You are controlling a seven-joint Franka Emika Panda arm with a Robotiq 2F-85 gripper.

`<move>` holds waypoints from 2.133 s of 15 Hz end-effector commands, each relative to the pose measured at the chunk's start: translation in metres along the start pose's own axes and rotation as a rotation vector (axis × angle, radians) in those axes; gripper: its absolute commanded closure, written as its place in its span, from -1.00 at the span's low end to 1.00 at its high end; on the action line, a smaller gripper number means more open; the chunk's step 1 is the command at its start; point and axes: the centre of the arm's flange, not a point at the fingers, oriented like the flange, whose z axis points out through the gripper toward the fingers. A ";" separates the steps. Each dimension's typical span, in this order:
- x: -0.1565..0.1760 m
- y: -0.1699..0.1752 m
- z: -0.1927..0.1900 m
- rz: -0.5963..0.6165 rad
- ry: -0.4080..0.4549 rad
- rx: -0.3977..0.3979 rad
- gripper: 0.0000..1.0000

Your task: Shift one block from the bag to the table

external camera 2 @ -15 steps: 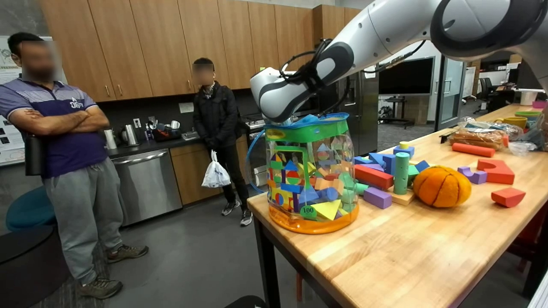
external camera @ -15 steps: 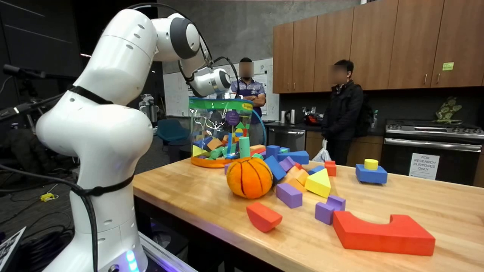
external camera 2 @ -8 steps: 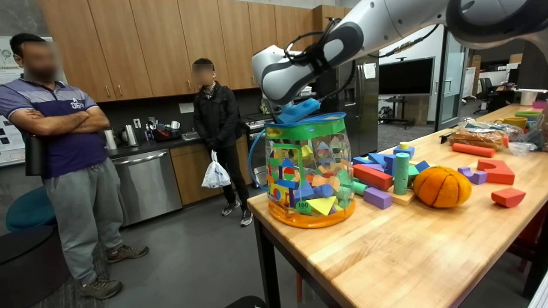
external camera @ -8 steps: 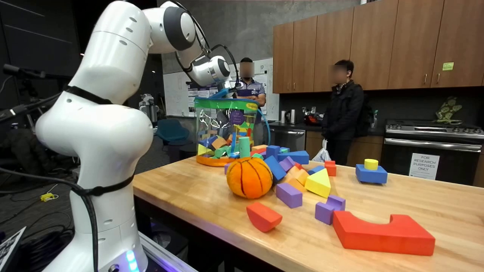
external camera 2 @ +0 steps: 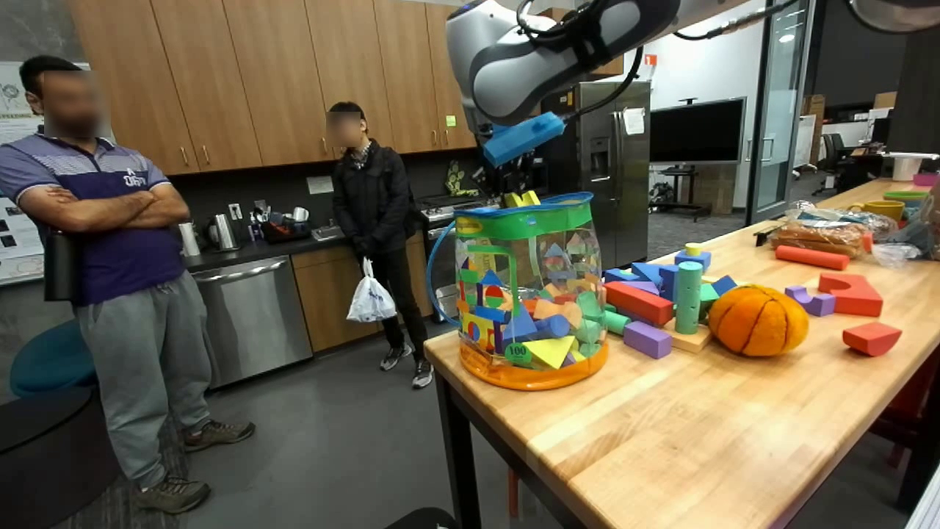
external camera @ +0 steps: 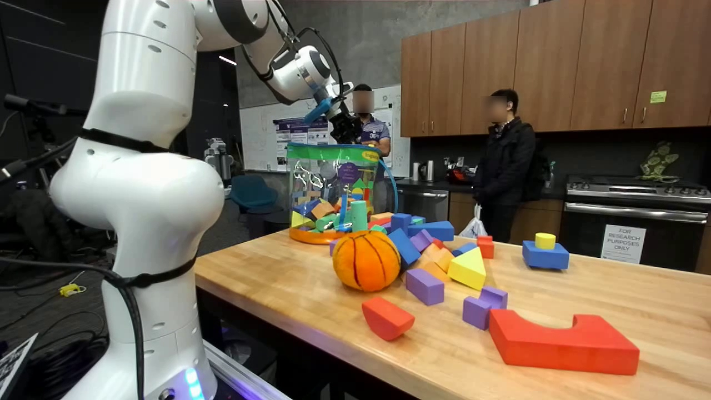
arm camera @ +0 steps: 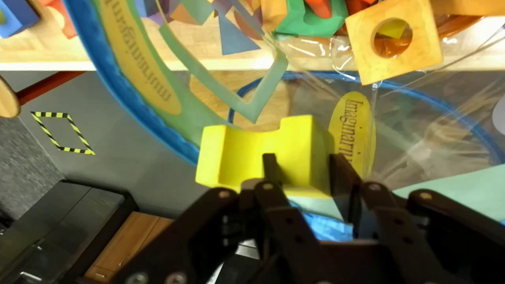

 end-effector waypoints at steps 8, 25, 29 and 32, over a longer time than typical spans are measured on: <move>-0.023 0.080 -0.017 0.340 0.142 -0.034 0.79; -0.063 0.213 0.114 0.546 0.108 -0.001 0.28; -0.072 0.223 0.128 0.561 0.106 0.008 -0.20; -0.071 0.221 0.125 0.560 0.110 0.014 -0.22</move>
